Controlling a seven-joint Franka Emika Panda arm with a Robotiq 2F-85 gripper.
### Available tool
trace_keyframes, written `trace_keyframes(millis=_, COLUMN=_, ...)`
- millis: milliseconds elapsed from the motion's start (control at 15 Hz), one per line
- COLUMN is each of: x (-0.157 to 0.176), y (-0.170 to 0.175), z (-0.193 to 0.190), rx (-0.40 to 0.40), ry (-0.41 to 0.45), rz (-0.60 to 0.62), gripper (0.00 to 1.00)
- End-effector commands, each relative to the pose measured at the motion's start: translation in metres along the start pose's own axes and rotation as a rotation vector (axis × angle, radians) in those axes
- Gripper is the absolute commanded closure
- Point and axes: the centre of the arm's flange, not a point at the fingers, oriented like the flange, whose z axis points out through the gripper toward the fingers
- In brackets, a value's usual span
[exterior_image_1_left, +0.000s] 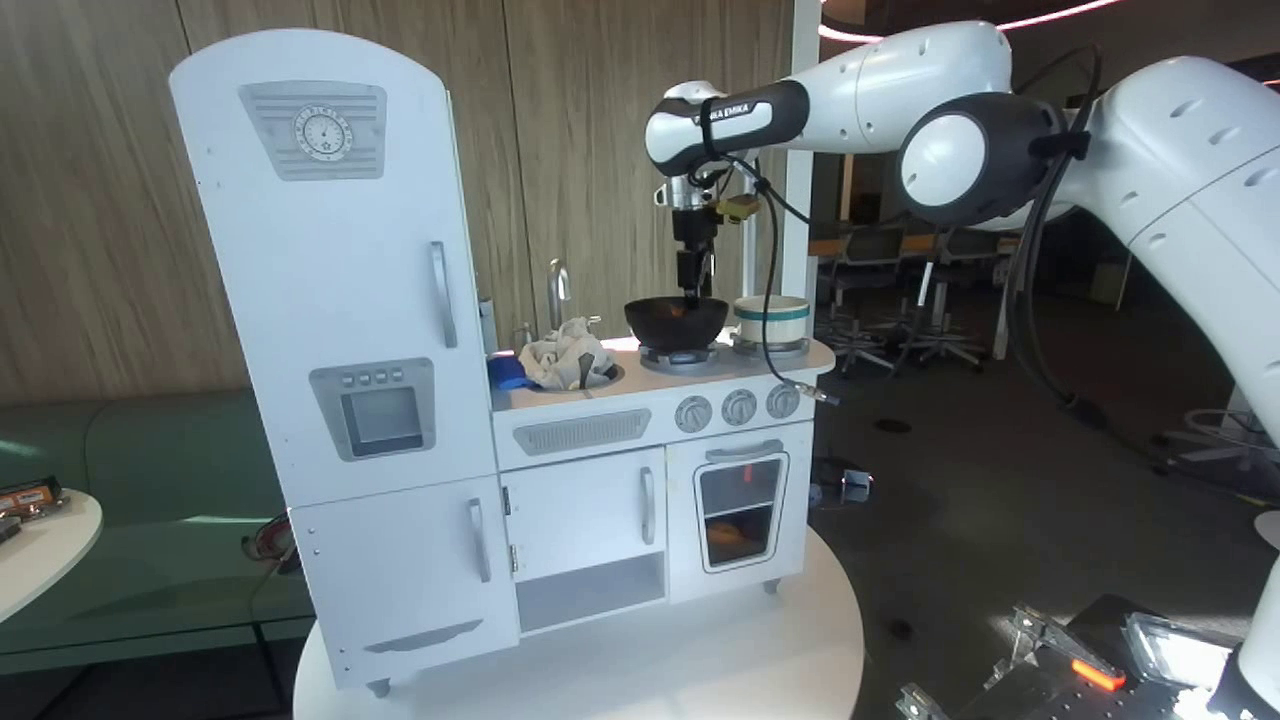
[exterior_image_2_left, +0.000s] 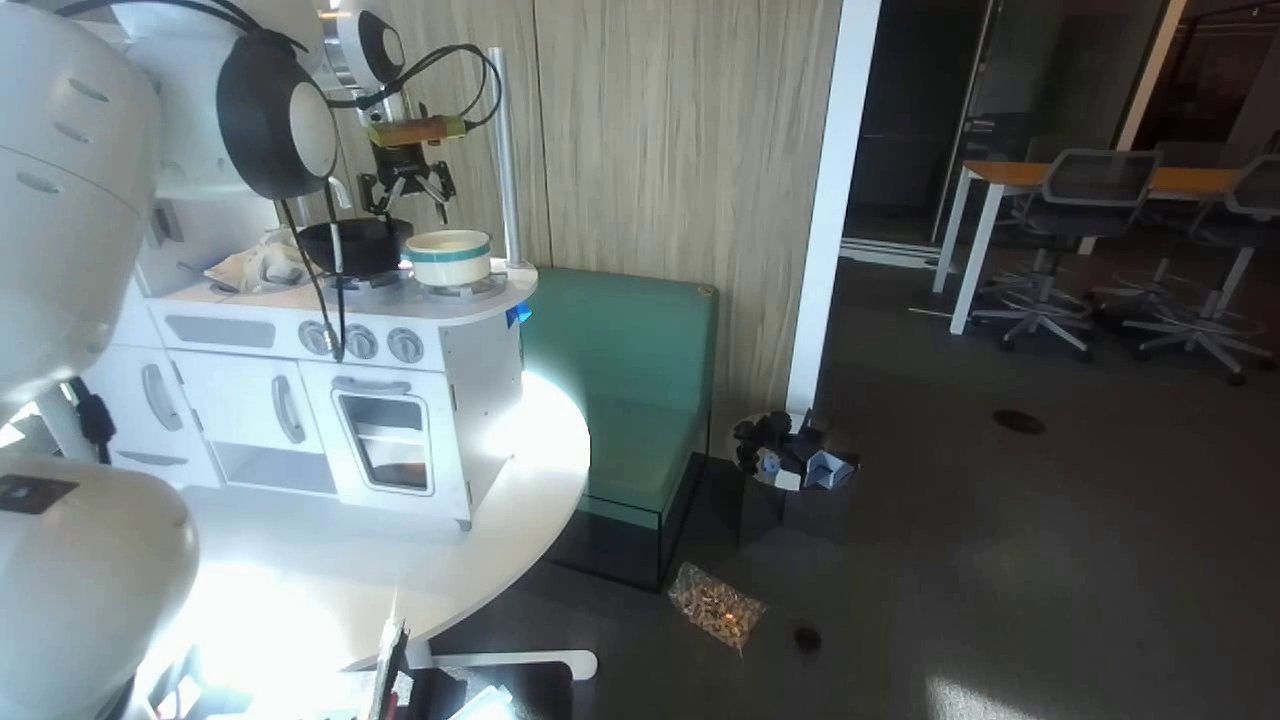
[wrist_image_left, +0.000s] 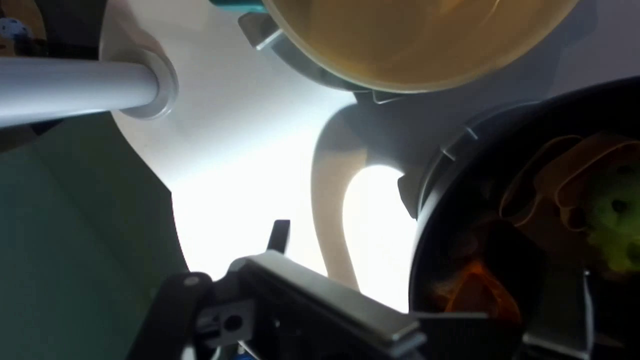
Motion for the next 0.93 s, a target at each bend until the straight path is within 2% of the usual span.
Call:
trace_keyframes(millis=0, x=0.025, y=0.018, z=-0.011, rx=-0.005, ry=0.016, rz=-0.065, gripper=0.26)
trace_keyframes(millis=133, x=0.025, y=0.019, z=-0.014, rx=0.002, ry=0.019, rz=-0.073, gripper=0.3)
trace_keyframes(millis=667, x=0.013, y=0.027, z=-0.006, rx=0.077, ry=-0.015, rz=-0.025, gripper=0.92)
trace_keyframes(millis=733, x=0.012, y=0.027, z=-0.006, rx=0.084, ry=-0.017, rz=-0.021, gripper=0.98)
trace_keyframes(millis=867, x=0.013, y=0.023, z=-0.013, rx=0.092, ry=-0.003, rz=-0.019, gripper=1.0)
